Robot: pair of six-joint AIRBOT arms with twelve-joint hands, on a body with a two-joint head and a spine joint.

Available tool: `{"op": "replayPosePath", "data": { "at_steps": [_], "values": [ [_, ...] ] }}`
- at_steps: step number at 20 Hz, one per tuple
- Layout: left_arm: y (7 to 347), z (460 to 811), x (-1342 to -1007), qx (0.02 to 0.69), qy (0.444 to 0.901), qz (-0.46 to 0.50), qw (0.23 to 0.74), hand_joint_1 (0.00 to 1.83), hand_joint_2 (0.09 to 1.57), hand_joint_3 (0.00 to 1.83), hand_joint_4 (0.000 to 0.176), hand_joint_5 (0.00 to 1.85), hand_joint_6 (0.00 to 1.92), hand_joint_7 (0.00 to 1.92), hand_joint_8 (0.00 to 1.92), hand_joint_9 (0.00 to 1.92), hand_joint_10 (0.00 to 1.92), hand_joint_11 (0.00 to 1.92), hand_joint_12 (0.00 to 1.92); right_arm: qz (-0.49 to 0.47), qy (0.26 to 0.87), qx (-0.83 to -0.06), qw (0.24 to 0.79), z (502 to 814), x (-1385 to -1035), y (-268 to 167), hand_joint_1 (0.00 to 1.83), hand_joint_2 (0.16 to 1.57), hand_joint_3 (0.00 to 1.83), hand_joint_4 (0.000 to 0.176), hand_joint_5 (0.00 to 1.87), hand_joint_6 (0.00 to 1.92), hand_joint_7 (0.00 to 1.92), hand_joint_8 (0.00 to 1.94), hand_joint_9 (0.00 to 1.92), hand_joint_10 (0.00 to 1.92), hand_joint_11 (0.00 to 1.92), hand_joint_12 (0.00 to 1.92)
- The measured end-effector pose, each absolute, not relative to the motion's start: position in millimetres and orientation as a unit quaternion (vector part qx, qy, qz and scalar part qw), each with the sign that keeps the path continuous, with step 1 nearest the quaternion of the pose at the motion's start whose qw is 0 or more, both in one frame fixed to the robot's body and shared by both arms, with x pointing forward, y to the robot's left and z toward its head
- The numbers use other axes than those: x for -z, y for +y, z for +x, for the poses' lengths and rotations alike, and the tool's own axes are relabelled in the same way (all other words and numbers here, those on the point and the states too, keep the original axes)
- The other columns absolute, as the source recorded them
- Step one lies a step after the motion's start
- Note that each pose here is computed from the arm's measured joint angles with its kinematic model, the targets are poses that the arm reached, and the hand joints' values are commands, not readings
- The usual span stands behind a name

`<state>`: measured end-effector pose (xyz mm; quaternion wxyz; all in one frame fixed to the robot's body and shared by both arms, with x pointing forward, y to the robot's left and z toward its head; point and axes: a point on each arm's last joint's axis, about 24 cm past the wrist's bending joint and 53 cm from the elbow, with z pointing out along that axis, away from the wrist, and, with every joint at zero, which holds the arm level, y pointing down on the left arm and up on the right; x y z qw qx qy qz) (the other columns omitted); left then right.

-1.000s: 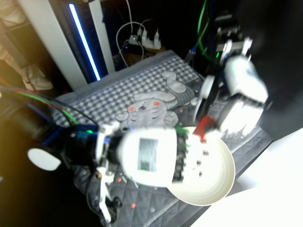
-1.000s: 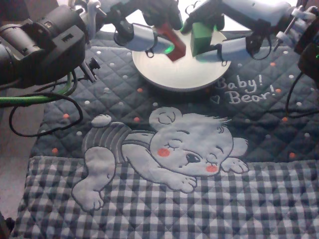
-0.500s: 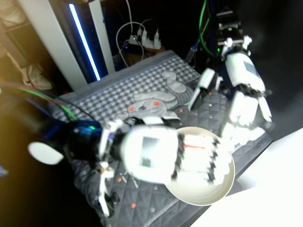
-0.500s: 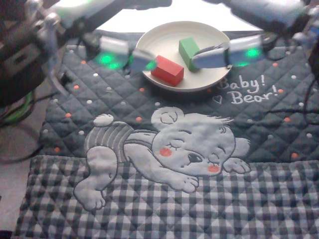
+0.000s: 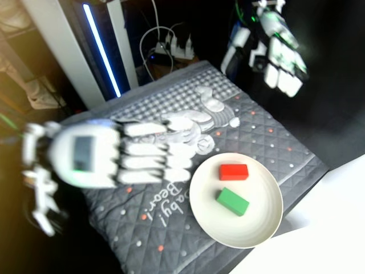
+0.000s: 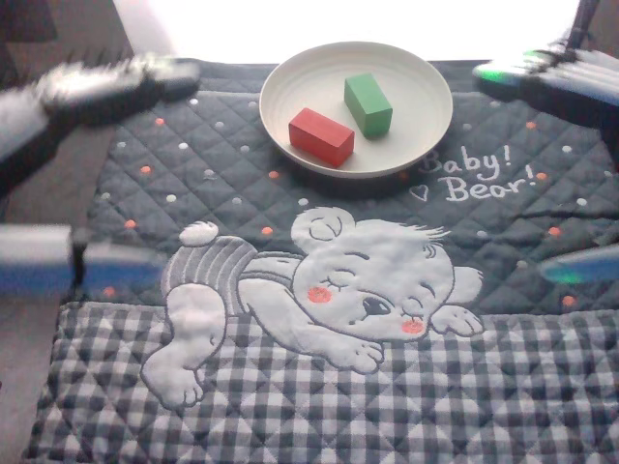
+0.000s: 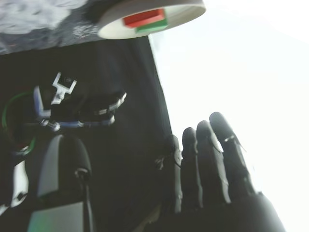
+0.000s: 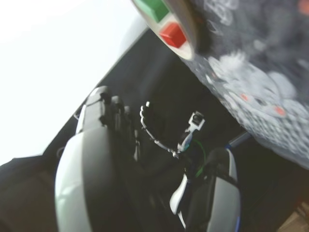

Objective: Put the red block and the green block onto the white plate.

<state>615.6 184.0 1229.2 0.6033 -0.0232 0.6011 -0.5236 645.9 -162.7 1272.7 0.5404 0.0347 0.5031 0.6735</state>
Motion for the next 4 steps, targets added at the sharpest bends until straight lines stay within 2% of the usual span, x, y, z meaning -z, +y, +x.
{"op": "replayPosePath", "data": {
  "at_steps": [1, 2, 3, 4],
  "values": [
    [194.0, 607.2, -1215.0, 0.517, 0.61, -0.044, 0.598, 0.78, 0.9, 0.0, 0.04, 0.21, 0.0, 0.18, 0.0, 0.16, 0.0, 0.0, 0.69, 0.064, 0.513, -0.67, 0.533, 640.8, -1253.8, -175.1, 0.78, 0.84, 0.0, 0.109, 0.14, 0.0, 0.15, 0.0, 0.15, 0.0, 0.0, 0.23],
    [202.2, 603.7, -1209.2, 0.513, 0.612, -0.062, 0.598, 0.78, 0.91, 0.0, 0.03, 0.21, 0.0, 0.17, 0.0, 0.15, 0.0, 0.0, 0.76, 0.082, 0.523, -0.663, 0.529, 637.2, -1239.4, -181.3, 0.75, 0.82, 0.0, 0.113, 0.16, 0.0, 0.18, 0.0, 0.19, 0.0, 0.0, 0.36],
    [213.3, 598.9, -1205.3, 0.511, 0.607, -0.087, 0.603, 0.8, 0.9, 0.0, 0.027, 0.2, 0.0, 0.14, 0.0, 0.12, 0.0, 0.0, 0.81, 0.11, 0.533, -0.657, 0.521, 629.2, -1218.8, -189.2, 0.75, 0.84, 0.0, 0.133, 0.15, 0.0, 0.18, 0.0, 0.17, 0.0, 0.0, 0.3],
    [219.3, 592.8, -1204.3, 0.513, 0.599, -0.1, 0.607, 0.79, 0.91, 0.0, 0.043, 0.19, 0.0, 0.12, 0.0, 0.1, 0.0, 0.0, 0.78, 0.126, 0.534, -0.658, 0.516, 622.0, -1209.2, -194.6, 0.75, 0.84, 0.0, 0.143, 0.15, 0.0, 0.18, 0.0, 0.17, 0.0, 0.0, 0.26]
  ]
}}
